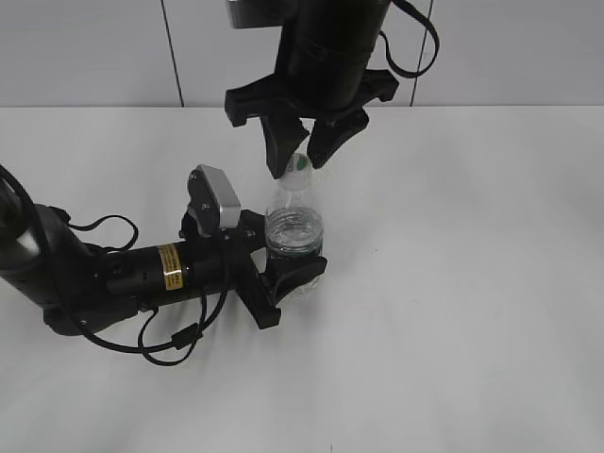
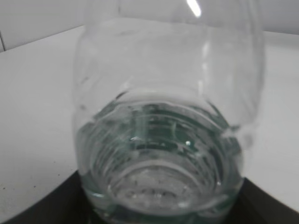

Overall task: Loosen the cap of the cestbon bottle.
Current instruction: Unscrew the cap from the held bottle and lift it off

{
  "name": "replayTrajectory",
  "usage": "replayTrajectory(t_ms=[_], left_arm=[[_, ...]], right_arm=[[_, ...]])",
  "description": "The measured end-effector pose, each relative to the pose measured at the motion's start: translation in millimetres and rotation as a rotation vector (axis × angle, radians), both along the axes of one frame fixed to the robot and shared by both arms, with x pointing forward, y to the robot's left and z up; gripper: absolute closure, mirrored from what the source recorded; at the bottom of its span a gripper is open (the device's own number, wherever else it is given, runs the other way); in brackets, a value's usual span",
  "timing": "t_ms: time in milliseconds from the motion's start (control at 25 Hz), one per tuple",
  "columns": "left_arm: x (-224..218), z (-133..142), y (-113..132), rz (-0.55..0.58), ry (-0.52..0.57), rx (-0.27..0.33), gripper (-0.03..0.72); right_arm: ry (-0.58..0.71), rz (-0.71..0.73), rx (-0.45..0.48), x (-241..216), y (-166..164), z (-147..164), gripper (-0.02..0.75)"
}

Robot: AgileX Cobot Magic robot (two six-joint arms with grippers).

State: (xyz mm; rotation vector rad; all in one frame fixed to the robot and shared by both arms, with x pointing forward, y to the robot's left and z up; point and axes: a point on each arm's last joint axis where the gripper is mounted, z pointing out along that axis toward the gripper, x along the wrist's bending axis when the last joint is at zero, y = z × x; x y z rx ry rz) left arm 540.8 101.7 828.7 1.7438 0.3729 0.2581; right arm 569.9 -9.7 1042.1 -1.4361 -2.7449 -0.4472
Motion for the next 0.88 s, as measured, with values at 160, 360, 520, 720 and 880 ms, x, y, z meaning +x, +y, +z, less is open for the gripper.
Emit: replayTrajectory(t_ms=[160, 360, 520, 720, 880], left_arm=[[0.0, 0.0, 0.0, 0.000, 0.000, 0.000, 0.270], [0.0, 0.0, 0.0, 0.000, 0.000, 0.000, 0.270], [0.0, 0.0, 0.0, 0.000, 0.000, 0.000, 0.270], [0.0, 0.0, 0.0, 0.000, 0.000, 0.000, 0.270], [0.0, 0.0, 0.0, 0.000, 0.000, 0.000, 0.270]], right_arm=[[0.005, 0.004, 0.007, -0.5, 0.6, 0.1, 0.398], [0.003, 0.015, 0.006, -0.6, 0.7, 0.1, 0.416], [-0.001, 0.029, 0.005, -0.6, 0.7, 0.1, 0.440], [-0.007, 0.053, 0.002, -0.6, 0.8, 0.1, 0.440], [-0.014, 0.081, 0.001, -0.7, 0.9, 0.2, 0.440]])
